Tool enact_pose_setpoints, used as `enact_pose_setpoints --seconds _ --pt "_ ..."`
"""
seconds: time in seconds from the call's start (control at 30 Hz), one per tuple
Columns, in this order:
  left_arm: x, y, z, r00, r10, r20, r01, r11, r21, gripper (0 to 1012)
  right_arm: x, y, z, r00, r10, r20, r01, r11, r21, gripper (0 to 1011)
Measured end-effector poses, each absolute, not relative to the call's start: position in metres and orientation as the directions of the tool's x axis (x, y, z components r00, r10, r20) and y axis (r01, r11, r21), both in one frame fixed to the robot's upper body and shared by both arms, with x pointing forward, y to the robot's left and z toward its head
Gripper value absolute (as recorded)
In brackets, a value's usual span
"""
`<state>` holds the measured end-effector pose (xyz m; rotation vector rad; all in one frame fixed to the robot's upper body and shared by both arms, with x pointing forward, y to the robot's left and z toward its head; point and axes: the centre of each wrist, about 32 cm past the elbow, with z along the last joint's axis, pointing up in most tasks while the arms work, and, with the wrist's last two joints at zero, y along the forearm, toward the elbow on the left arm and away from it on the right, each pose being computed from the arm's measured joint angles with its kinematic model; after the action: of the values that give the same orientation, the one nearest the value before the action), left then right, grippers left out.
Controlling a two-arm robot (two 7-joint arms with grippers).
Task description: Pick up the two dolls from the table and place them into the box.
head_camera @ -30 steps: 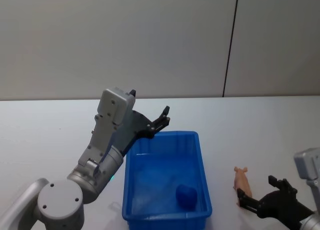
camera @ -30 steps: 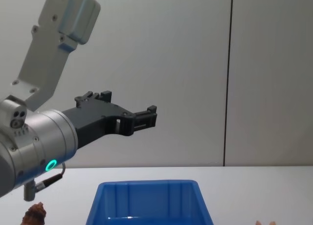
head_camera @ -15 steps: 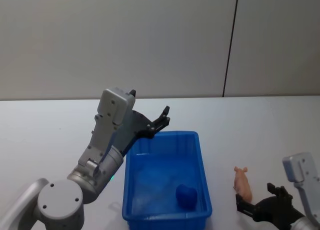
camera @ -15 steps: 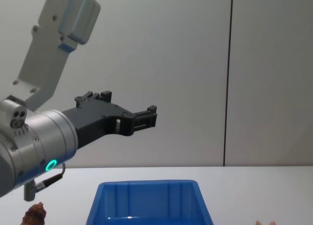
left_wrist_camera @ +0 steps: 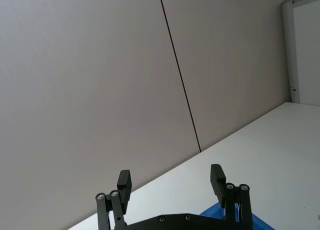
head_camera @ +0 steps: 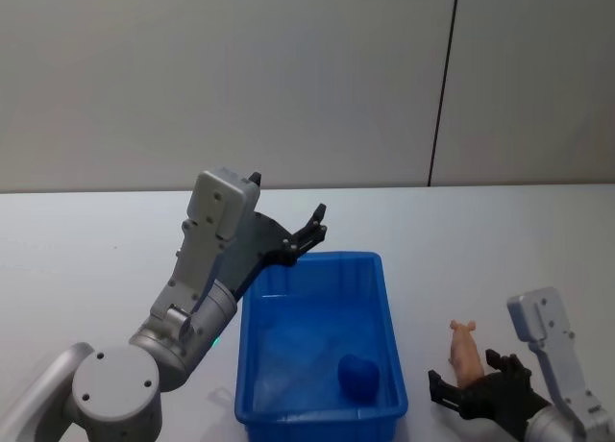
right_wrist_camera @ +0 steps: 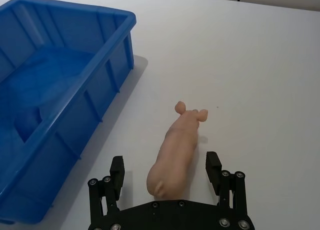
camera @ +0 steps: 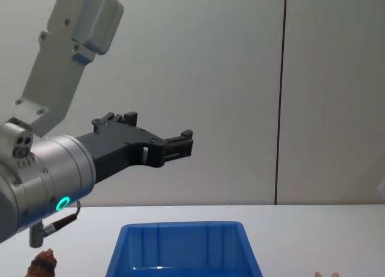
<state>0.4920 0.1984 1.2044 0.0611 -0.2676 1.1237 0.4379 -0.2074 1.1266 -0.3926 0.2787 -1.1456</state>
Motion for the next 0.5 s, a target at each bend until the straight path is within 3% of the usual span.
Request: enact_pose_setpoints --seconds 0.33,0.5 --pt "0.4920 0.1984 1.2044 0.404 0.882 0.242 -0.897 0.434 -0.086 1001 0.4452 -0.2013 1.1214 0.378 -0.925 -0.021 0.820 0.346 -0.456 994" --pt "0.4920 0.1984 1.2044 0.404 0.882 0.242 -0.897 0.434 -0.086 1001 0.4470 -0.1997 1.1198 0.374 -0.927 -0.022 0.818 0.341 -0.463 864"
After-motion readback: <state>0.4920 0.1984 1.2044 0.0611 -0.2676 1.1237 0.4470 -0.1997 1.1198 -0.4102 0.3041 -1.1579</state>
